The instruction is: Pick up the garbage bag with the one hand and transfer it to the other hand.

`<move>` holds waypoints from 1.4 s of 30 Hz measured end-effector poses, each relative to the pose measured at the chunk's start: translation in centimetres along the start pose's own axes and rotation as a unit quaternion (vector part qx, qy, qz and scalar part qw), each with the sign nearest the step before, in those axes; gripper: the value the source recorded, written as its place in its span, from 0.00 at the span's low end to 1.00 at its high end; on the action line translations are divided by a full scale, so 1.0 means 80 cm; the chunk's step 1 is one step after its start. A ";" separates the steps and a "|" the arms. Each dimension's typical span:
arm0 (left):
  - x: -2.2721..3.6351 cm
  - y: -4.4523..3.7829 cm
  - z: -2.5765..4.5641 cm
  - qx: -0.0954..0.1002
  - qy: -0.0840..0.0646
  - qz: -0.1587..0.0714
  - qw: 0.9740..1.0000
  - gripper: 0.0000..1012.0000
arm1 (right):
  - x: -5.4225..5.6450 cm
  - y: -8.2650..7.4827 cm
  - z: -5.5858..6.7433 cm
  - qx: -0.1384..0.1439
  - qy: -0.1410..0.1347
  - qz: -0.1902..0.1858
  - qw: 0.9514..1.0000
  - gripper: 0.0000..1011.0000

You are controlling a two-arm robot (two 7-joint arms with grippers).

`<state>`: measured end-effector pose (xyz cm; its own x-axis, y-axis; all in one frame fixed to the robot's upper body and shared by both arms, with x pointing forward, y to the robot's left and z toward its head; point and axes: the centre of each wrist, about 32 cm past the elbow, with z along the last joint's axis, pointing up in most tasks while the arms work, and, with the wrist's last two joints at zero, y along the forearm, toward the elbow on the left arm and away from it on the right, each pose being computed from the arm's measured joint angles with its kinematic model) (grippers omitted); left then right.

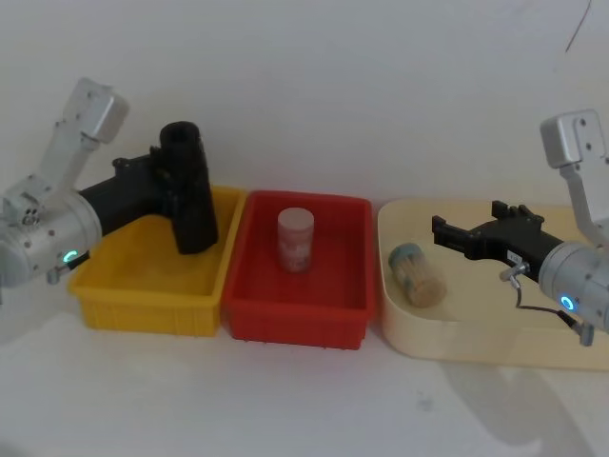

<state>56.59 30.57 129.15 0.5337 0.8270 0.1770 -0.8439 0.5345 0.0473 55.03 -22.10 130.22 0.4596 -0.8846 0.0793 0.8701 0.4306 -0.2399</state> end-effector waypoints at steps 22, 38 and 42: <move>-0.0044 -0.092 0.0293 -0.047 0.015 -0.096 0.994 0.40 | 0.000 0.000 0.000 0.000 0.000 0.000 1.000 0.99; -0.0177 -0.156 0.0450 -0.081 0.036 -0.191 0.978 0.40 | 0.000 0.000 0.000 0.000 0.000 0.000 1.000 0.99; -0.0224 -0.170 0.0484 -0.083 0.043 -0.216 0.972 0.40 | 0.000 0.000 0.000 0.000 0.000 0.000 1.000 0.99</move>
<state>66.92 21.12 132.00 0.8452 0.5264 0.0927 -0.5227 0.8502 -0.0624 55.03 -22.09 130.22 0.4596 -0.8846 0.0793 0.8701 0.4306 -0.2399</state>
